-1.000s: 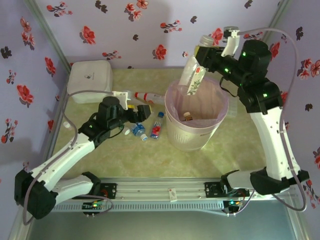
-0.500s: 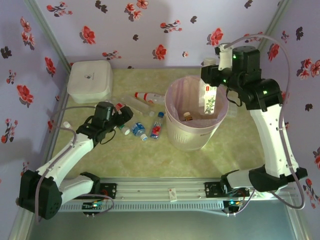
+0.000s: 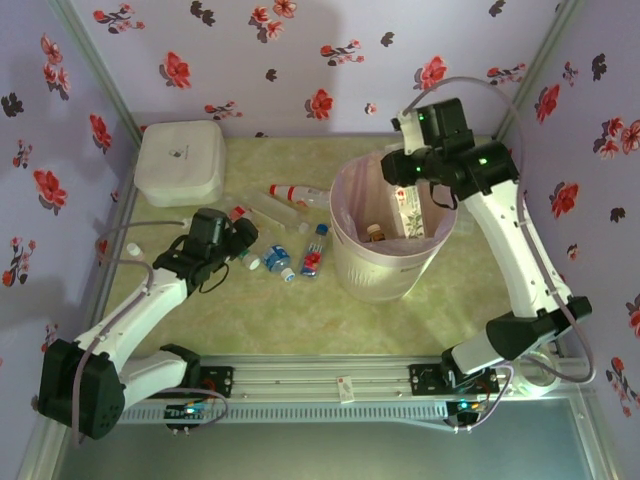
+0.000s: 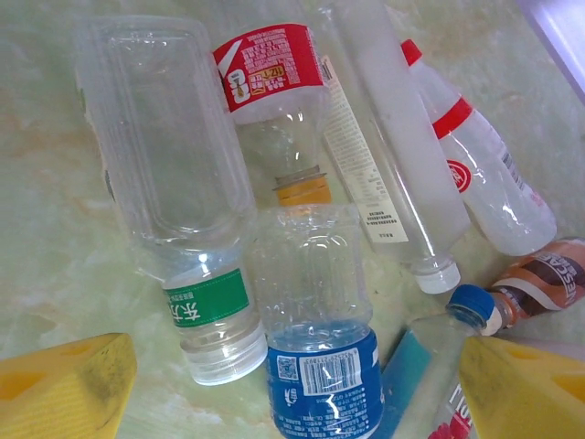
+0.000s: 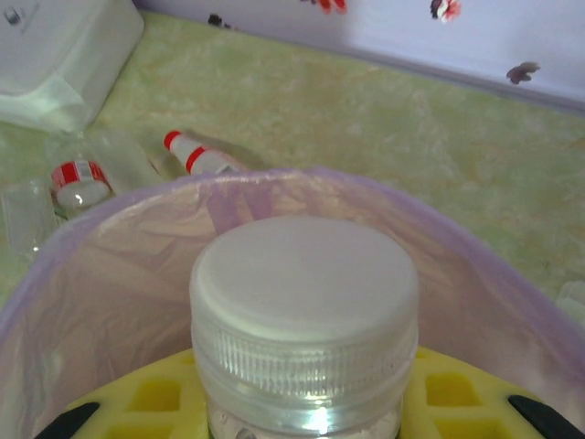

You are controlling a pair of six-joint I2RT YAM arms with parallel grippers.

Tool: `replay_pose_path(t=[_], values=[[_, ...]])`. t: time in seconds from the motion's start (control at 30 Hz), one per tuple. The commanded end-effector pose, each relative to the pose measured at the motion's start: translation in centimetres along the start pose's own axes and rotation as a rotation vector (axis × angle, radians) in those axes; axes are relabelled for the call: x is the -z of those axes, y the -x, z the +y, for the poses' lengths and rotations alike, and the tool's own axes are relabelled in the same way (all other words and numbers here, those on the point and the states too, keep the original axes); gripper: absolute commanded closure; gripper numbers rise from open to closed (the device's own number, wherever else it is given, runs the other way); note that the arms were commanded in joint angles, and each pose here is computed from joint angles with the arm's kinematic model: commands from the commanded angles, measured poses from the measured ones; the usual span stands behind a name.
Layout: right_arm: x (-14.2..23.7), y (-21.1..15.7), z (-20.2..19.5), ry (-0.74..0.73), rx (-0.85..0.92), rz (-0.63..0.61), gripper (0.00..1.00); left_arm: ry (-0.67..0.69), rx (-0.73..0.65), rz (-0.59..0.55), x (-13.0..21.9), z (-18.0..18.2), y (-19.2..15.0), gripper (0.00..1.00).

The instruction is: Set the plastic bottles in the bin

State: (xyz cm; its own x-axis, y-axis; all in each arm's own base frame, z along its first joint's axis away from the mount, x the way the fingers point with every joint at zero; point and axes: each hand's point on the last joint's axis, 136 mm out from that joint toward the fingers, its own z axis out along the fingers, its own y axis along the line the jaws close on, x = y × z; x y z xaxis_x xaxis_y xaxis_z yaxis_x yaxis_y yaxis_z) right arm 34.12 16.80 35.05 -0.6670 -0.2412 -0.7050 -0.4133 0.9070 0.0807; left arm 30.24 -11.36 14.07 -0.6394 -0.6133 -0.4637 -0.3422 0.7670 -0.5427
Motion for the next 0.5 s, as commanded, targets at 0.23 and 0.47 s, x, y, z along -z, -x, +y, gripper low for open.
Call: replay_pose_path(t=[0.23, 0.47], values=[[-4.2, -4.1, 0.0, -0.035, 0.054, 0.156, 0.85, 0.049, 0.032, -0.024, -0.3, 1.8, 0.0, 0.09], [-6.6, -7.0, 0.2, -0.035, 0.05, 0.229, 0.85, 0.064, 0.047, -0.022, -0.4, 2.3, -0.2, 0.09]])
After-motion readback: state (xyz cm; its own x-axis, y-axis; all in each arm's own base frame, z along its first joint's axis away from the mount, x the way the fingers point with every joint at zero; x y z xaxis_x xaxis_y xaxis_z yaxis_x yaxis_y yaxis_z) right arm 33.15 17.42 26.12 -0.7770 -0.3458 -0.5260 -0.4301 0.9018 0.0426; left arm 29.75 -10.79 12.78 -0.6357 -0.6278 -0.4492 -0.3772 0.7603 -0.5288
